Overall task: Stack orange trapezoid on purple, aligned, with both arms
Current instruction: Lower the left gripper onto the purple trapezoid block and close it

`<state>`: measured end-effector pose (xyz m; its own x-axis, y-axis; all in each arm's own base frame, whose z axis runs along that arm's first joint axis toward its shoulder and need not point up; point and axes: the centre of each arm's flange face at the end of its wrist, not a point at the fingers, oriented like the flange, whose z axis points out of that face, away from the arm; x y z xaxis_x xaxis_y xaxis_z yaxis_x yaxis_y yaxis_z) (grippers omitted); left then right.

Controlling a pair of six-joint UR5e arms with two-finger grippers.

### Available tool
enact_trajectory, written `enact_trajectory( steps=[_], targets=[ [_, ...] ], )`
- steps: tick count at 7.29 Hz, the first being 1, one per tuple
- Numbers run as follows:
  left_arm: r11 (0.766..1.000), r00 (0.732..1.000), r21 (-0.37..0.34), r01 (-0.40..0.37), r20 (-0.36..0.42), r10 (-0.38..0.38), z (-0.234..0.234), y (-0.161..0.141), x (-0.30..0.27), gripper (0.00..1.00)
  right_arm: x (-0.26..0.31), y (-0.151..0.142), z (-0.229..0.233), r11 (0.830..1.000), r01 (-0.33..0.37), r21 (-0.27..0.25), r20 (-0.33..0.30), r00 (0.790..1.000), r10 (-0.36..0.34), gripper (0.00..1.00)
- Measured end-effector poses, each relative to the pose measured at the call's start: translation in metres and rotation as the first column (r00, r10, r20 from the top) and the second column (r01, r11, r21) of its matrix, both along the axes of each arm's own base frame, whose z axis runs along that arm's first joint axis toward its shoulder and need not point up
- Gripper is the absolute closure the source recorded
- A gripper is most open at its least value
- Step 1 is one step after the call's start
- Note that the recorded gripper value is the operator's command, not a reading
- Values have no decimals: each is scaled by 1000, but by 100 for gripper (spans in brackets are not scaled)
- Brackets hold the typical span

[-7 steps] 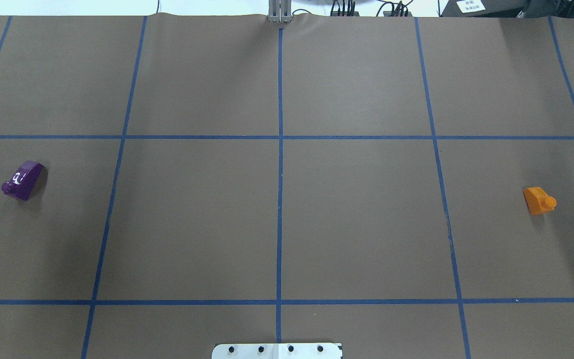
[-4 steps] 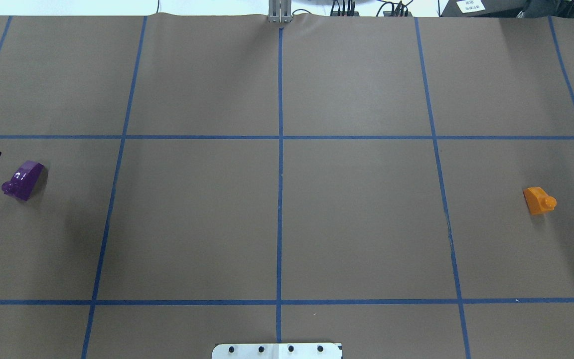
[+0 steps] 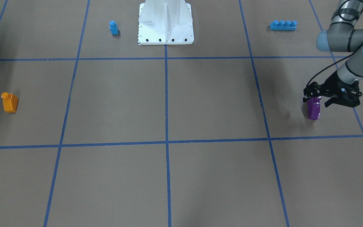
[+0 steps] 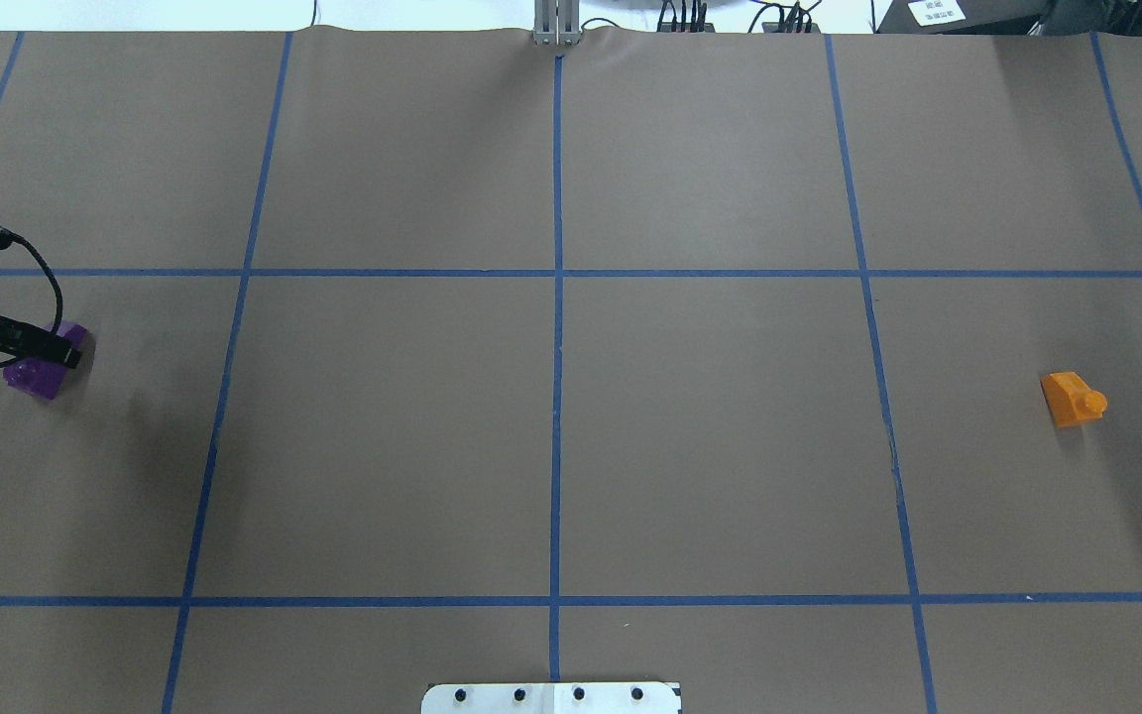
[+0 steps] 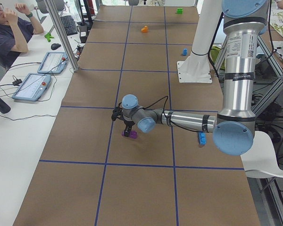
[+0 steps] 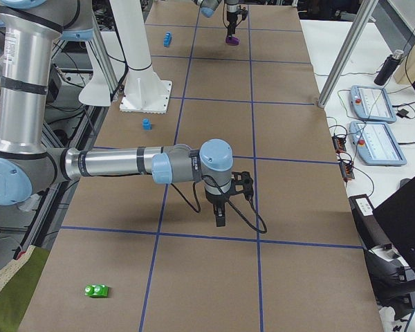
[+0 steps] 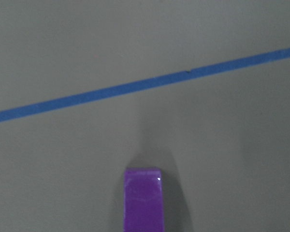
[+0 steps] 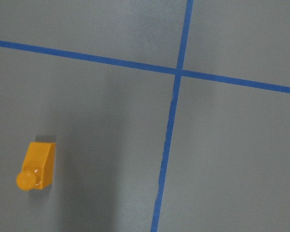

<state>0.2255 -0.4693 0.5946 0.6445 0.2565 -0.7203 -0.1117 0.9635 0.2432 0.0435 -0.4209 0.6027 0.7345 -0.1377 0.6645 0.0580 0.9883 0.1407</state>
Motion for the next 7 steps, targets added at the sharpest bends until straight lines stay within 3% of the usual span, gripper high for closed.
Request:
enact_trajectory(
  steps=[4, 5, 6, 7],
  targets=[
    [1000, 999, 2, -16, 31, 16, 15, 10, 3, 32, 0, 0, 0, 1000, 0, 0, 0, 1000, 0, 0],
    [1000, 999, 0, -16, 33, 16, 16, 10, 2, 50, 0, 0, 0, 1000, 0, 0, 0, 1000, 0, 0],
    [1000, 999, -1, -16, 33, 16, 16, 10, 2, 83, 0, 0, 0, 1000, 0, 0, 0, 1000, 0, 0],
    [1000, 999, -3, -15, 34, 15, 17, 11, 2, 100, 0, 0, 0, 1000, 0, 0, 0, 1000, 0, 0]
  ],
)
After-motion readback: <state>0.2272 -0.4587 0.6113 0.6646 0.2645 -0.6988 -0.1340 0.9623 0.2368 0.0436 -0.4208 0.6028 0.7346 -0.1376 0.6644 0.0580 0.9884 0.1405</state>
